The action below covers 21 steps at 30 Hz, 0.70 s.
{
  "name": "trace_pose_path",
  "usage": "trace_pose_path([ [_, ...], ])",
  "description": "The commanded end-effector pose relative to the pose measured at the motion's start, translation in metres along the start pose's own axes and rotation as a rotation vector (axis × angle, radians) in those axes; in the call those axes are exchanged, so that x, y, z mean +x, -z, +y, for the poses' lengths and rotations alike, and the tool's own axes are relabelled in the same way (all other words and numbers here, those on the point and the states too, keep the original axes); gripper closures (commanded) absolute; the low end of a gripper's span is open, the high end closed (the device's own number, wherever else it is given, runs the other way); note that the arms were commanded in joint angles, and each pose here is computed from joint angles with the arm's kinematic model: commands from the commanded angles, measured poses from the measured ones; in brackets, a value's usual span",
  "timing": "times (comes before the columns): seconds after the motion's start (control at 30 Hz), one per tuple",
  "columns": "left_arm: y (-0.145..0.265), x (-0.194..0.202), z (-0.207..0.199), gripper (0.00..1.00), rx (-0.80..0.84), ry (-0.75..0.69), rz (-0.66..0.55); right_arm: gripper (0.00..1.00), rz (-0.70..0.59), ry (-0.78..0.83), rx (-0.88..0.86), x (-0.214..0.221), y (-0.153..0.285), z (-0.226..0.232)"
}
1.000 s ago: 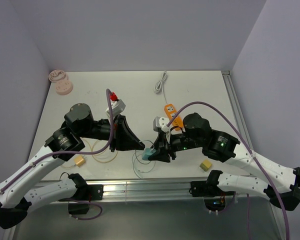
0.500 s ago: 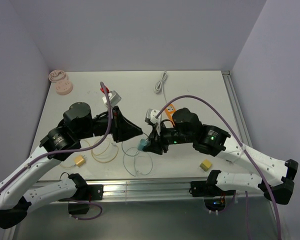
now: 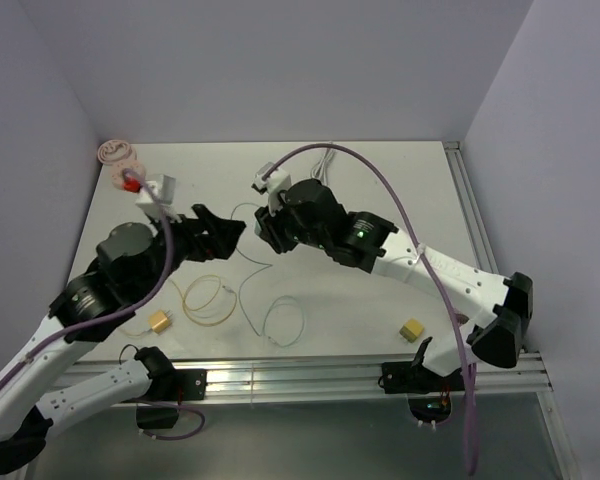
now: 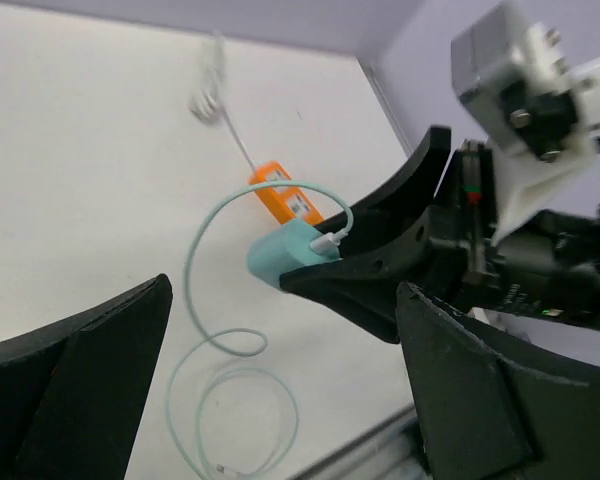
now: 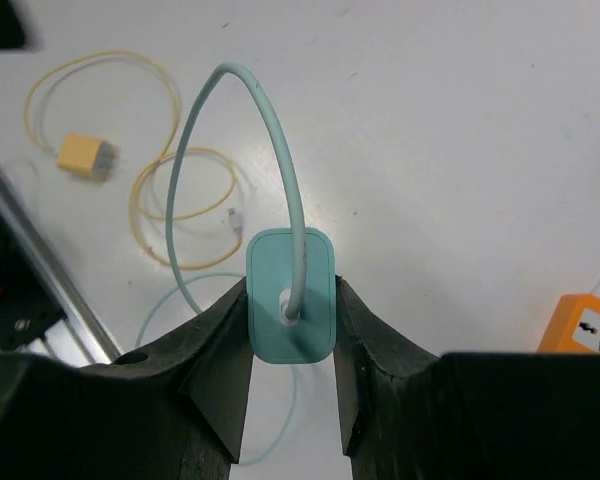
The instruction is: Insert the plug
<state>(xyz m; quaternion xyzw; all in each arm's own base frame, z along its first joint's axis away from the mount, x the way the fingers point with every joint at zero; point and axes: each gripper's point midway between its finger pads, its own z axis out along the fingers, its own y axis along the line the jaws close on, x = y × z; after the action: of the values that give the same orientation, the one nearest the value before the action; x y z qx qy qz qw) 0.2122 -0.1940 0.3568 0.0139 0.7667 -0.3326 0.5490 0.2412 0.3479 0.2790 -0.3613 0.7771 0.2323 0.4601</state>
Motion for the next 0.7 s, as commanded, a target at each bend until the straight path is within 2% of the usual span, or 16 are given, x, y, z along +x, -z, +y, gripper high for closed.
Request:
trace_pose_path([
  [0.0,0.031,-0.038,0.04,0.01,-0.192,0.075,-0.203,1.0,-0.102,-0.045,0.105,-0.037,-0.008,-0.031],
  [0.1,0.057,-0.053,0.058,0.01,-0.239,0.112,-0.314,1.0,-0.114,-0.091,0.092,-0.037,-0.026,-0.05],
  [0.27,0.085,-0.064,0.054,0.01,-0.138,0.15,-0.411,1.0,-0.175,-0.186,0.077,-0.065,-0.05,-0.081],
  [0.3,0.084,-0.059,0.053,0.0,-0.118,0.147,-0.402,1.0,-0.224,-0.187,0.088,-0.09,-0.044,-0.086],
  [0.37,0.086,-0.059,0.052,0.01,-0.101,0.154,-0.414,1.0,-0.213,-0.176,0.103,-0.097,-0.057,-0.092],
  [0.4,0.087,-0.058,0.053,0.01,-0.099,0.155,-0.413,1.0,-0.264,-0.175,0.122,-0.121,-0.051,-0.096],
  [0.47,0.083,-0.054,0.054,0.01,-0.106,0.149,-0.398,1.0,-0.27,-0.181,0.141,-0.131,-0.059,-0.102],
  [0.5,0.082,-0.052,0.053,0.0,-0.105,0.146,-0.39,1.0,-0.311,-0.181,0.144,-0.153,-0.057,-0.105],
  [0.6,0.076,-0.045,0.054,0.01,-0.108,0.138,-0.363,1.0,-0.358,-0.191,0.154,-0.183,-0.051,-0.114],
  [0.67,0.073,-0.041,0.053,0.0,-0.101,0.138,-0.352,1.0,-0.351,-0.195,0.171,-0.185,-0.052,-0.124],
])
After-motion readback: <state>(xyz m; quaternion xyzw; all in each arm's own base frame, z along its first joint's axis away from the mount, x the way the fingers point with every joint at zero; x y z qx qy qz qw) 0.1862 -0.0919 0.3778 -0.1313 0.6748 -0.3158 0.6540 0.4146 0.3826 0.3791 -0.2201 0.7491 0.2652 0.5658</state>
